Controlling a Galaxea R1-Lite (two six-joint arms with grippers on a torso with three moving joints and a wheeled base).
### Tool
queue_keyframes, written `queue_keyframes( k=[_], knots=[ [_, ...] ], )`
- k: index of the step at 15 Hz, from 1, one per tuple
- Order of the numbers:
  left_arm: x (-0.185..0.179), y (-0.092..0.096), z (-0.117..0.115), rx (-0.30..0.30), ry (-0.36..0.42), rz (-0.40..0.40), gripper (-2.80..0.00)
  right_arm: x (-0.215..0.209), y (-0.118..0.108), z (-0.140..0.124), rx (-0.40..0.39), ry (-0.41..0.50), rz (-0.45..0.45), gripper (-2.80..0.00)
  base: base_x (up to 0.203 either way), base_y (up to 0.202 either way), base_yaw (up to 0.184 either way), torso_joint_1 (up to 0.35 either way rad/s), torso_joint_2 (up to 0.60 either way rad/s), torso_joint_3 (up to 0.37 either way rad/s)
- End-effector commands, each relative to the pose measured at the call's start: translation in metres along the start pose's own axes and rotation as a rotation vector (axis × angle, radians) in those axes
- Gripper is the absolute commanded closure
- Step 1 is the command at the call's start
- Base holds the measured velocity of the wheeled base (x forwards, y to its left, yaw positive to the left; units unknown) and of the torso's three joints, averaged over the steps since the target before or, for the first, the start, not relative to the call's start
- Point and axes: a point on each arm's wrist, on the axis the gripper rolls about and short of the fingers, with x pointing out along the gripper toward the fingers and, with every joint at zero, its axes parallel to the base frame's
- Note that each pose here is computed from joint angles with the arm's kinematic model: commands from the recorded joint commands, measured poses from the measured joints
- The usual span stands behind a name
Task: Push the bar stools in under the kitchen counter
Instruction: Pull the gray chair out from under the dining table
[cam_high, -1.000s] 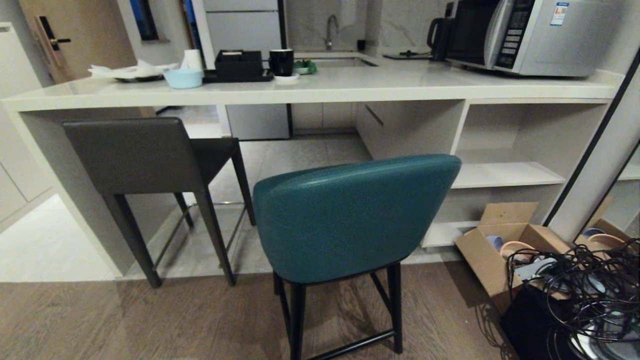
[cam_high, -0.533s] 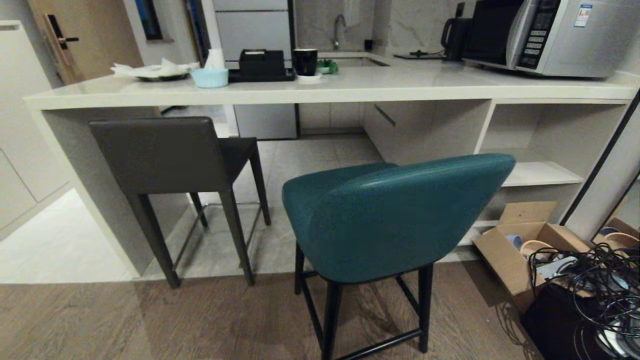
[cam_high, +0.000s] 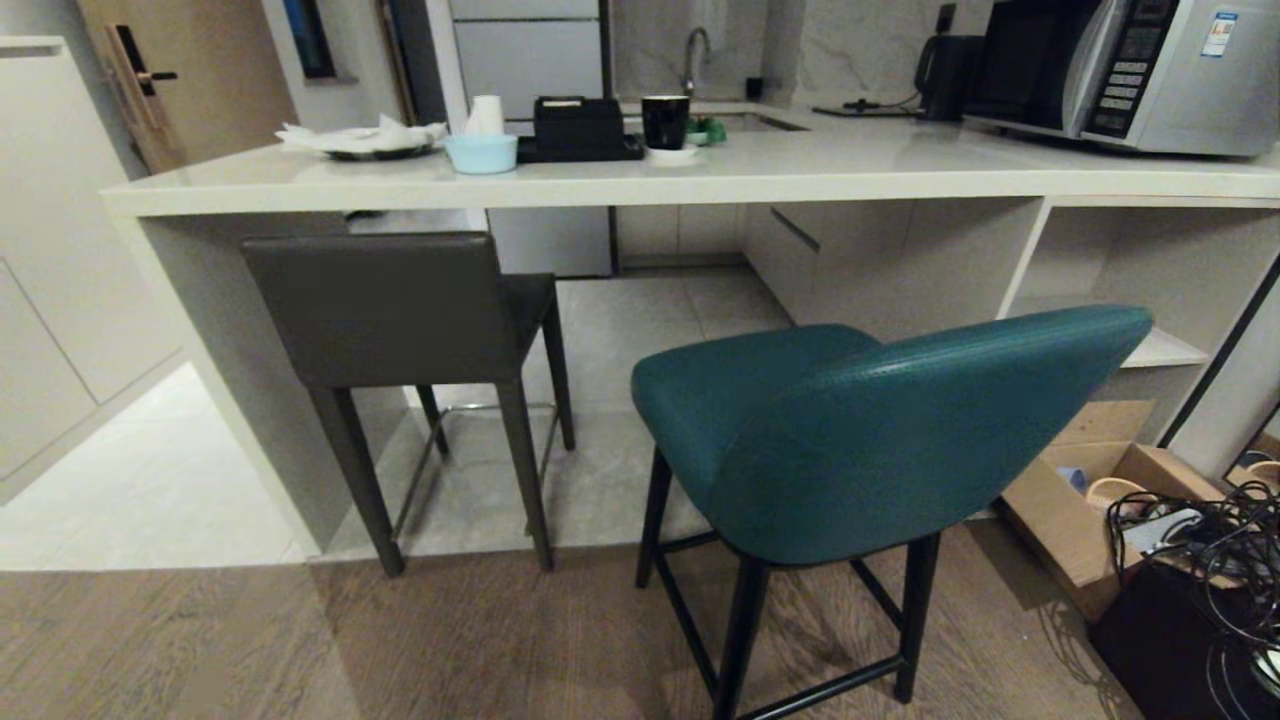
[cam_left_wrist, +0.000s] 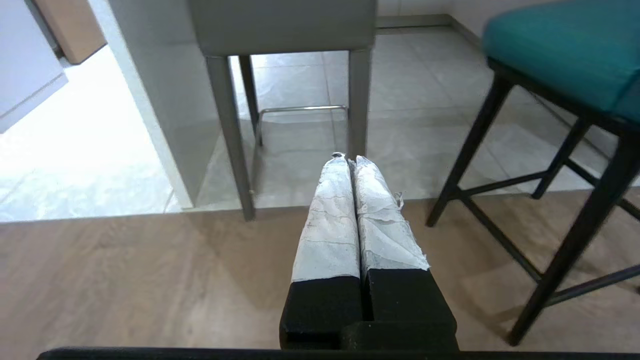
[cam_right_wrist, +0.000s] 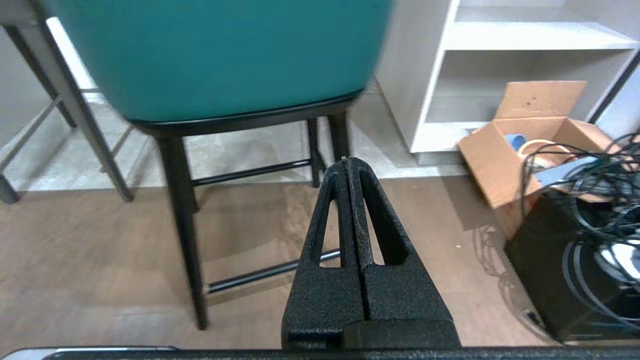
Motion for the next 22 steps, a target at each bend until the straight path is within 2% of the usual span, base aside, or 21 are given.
queue_keyframes(
  k=[1,22],
  knots=[
    [0.0013,-0.0002,-0.0051,0.0,0.019,-0.001,0.0,0.0001,0.0,0.0,-0.001,0.002,0.0,0.0,0.0,0.198,-0.001,0.003,0.0,0.002],
    [0.0013,-0.0002,-0.0051,0.0,0.019,-0.001,0.0,0.0001,-0.0001,0.0002,0.022,0.001,-0.006,0.0,0.0,0.197,-0.002,0.003,0.0,0.002]
  ],
)
